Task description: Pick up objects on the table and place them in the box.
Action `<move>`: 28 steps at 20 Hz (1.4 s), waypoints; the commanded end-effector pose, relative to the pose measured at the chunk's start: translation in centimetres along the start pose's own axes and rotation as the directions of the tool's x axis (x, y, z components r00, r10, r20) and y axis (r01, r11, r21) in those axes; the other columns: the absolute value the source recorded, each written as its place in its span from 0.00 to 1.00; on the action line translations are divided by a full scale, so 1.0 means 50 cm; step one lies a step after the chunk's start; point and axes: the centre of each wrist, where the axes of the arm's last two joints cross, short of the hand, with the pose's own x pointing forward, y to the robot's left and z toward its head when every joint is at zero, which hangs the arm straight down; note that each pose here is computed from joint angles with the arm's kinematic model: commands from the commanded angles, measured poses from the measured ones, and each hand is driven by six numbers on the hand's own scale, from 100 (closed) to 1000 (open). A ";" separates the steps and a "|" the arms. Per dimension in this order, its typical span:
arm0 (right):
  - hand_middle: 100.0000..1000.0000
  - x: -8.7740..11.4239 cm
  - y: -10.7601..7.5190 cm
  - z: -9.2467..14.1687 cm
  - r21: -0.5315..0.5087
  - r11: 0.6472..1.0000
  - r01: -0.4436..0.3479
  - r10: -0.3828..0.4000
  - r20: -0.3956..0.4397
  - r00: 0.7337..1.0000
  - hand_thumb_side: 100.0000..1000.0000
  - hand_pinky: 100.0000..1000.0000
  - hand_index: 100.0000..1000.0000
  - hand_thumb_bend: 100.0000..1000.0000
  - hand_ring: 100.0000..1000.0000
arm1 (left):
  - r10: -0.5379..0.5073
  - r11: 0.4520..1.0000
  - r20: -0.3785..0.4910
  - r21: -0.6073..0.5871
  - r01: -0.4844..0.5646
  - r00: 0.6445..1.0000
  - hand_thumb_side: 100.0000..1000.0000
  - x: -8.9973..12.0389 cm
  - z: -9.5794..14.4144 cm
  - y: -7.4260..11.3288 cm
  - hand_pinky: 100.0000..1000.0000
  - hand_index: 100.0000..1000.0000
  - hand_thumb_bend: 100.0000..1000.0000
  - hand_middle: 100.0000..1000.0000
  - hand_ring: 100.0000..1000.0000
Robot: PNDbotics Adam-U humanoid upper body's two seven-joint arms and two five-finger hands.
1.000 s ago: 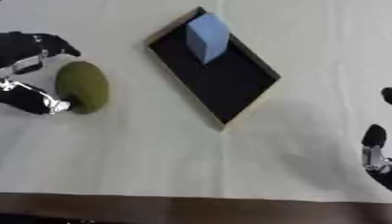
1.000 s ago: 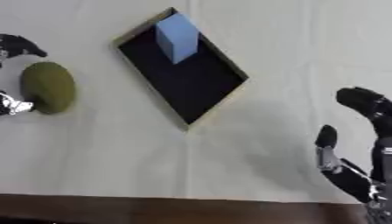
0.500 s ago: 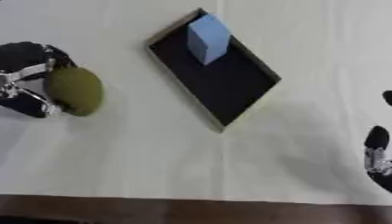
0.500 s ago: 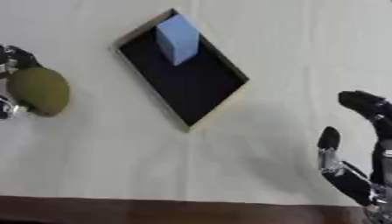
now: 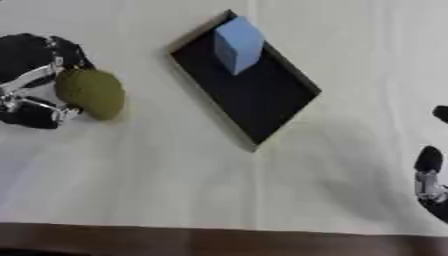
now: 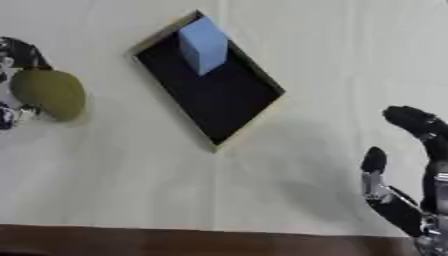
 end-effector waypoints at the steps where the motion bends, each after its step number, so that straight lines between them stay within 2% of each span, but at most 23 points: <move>1: 0.65 0.001 -0.010 -0.005 -0.014 1.000 -0.002 0.002 0.019 1.000 0.51 0.80 0.77 0.00 0.73 | -0.027 0.996 0.018 0.091 0.025 0.999 0.01 0.018 0.022 0.061 0.70 0.70 0.00 0.56 0.60; 2: 0.65 0.001 -0.010 -0.005 -0.014 1.000 -0.001 0.002 0.020 1.000 0.51 0.80 0.77 0.00 0.73 | -0.021 0.994 0.032 0.108 0.017 0.999 0.01 0.024 0.019 0.069 0.70 0.69 0.00 0.53 0.57; 6: 0.65 -0.001 -0.014 -0.004 -0.015 1.000 0.001 0.000 0.026 1.000 0.51 0.80 0.77 0.00 0.73 | 0.003 0.988 0.091 0.153 -0.017 0.996 0.01 0.051 -0.008 0.093 0.70 0.67 0.00 0.52 0.56; 13: 0.65 -0.003 -0.019 -0.002 -0.016 1.000 0.006 -0.005 0.024 1.000 0.51 0.80 0.76 0.00 0.73 | -0.007 0.985 0.244 0.171 -0.036 0.970 0.00 0.115 -0.094 0.108 0.68 0.66 0.00 0.50 0.55; 16: 0.65 -0.003 -0.020 -0.001 -0.017 1.000 0.006 -0.005 0.022 1.000 0.51 0.80 0.76 0.00 0.73 | -0.034 0.986 0.303 0.168 -0.019 0.952 0.00 0.151 -0.131 0.105 0.67 0.66 0.00 0.50 0.54; 20: 0.65 -0.002 -0.019 0.000 -0.023 1.000 0.004 -0.003 0.014 1.000 0.51 0.80 0.76 0.00 0.73 | -0.069 0.984 0.336 0.176 0.010 0.939 0.00 0.186 -0.167 0.095 0.67 0.66 0.00 0.50 0.54; 25: 0.65 -0.001 -0.015 -0.002 -0.022 1.000 0.009 -0.008 0.012 1.000 0.51 0.80 0.76 0.00 0.73 | -0.079 0.991 0.361 0.133 0.033 0.929 0.00 0.216 -0.216 0.063 0.67 0.66 0.00 0.50 0.54; 26: 0.65 -0.001 -0.014 -0.003 -0.022 1.000 0.010 -0.010 0.012 1.000 0.49 0.80 0.76 0.00 0.72 | -0.078 0.992 0.365 0.126 0.034 0.928 0.00 0.221 -0.225 0.057 0.67 0.66 0.01 0.50 0.54; 28: 0.64 0.000 -0.011 -0.004 -0.023 1.000 0.013 -0.013 0.009 1.000 0.51 0.80 0.76 0.00 0.72 | -0.074 0.993 0.368 0.111 0.035 0.927 0.00 0.231 -0.241 0.044 0.67 0.66 0.00 0.50 0.54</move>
